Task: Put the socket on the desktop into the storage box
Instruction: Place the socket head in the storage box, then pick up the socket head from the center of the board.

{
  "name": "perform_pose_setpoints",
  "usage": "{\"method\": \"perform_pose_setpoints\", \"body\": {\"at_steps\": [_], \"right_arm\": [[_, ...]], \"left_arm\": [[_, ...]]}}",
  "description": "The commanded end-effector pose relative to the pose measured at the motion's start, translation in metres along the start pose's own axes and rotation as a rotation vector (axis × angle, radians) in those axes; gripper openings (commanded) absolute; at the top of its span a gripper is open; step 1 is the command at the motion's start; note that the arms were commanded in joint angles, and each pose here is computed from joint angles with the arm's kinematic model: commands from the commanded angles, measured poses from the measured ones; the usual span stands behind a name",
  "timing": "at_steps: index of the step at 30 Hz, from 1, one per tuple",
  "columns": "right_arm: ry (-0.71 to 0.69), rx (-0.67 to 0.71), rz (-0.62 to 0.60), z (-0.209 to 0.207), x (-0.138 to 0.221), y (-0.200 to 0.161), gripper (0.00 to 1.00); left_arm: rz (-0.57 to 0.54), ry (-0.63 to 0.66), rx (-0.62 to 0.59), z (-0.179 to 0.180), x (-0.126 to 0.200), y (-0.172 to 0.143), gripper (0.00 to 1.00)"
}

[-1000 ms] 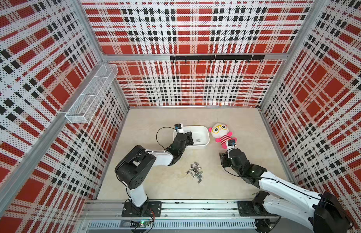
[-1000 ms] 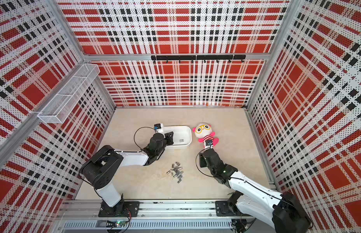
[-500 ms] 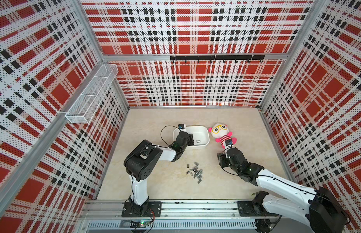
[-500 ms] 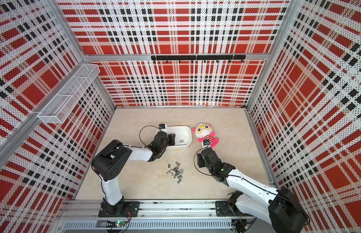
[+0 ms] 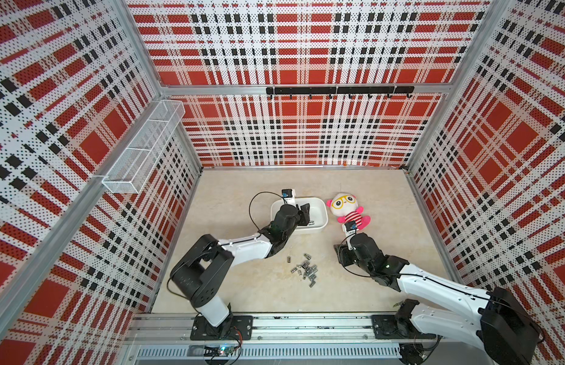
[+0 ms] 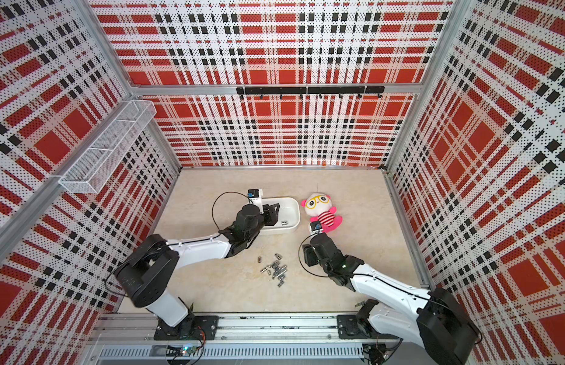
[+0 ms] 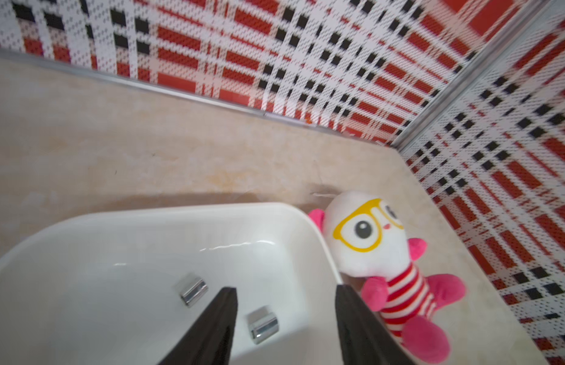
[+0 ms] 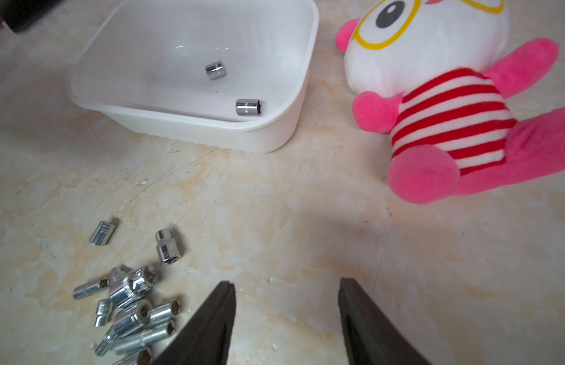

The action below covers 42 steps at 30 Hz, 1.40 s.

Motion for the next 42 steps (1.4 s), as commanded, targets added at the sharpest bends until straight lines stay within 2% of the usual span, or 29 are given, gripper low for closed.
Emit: {"method": "perform_pose_setpoints", "body": {"at_steps": [1, 6, 13, 17, 28, 38, 42], "right_arm": [[0.054, 0.053, -0.022, 0.023, 0.001, 0.008, 0.58], [0.062, 0.109, 0.016, 0.035, -0.006, -0.001, 0.57], [0.036, 0.118, 0.017, 0.033, -0.008, -0.002, 0.55], [0.016, 0.115, 0.000, 0.030, -0.007, 0.000, 0.55], [-0.005, 0.094, -0.051, 0.023, 0.003, 0.008, 0.55], [-0.003, 0.086, -0.067, 0.022, 0.006, 0.011, 0.55], [-0.011, 0.089, -0.064, 0.022, 0.005, 0.011, 0.55]], "left_arm": [[0.012, 0.105, -0.050, 0.002, 0.026, 0.005, 0.56], [0.158, 0.149, 0.011, 0.014, 0.051, -0.029, 0.53], [0.353, 0.210, -0.014, 0.049, 0.091, -0.110, 0.52], [0.401, 0.237, 0.002, 0.063, 0.108, -0.139, 0.52], [0.488, 0.296, -0.101, 0.075, 0.107, -0.165, 0.49], [0.518, 0.295, -0.117, 0.071, 0.106, -0.176, 0.45], [0.538, 0.278, -0.118, 0.066, 0.106, -0.182, 0.40]]}}
Point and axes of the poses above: each gripper's point midway between its finger pads, its own x axis back along the fingers, its own z axis along the line the jaws close on, y = z × x, the point moved 2 cm from there along x, back along the fingers, and after that the axes turned 14 degrees about -x, right-handed, at the moved point
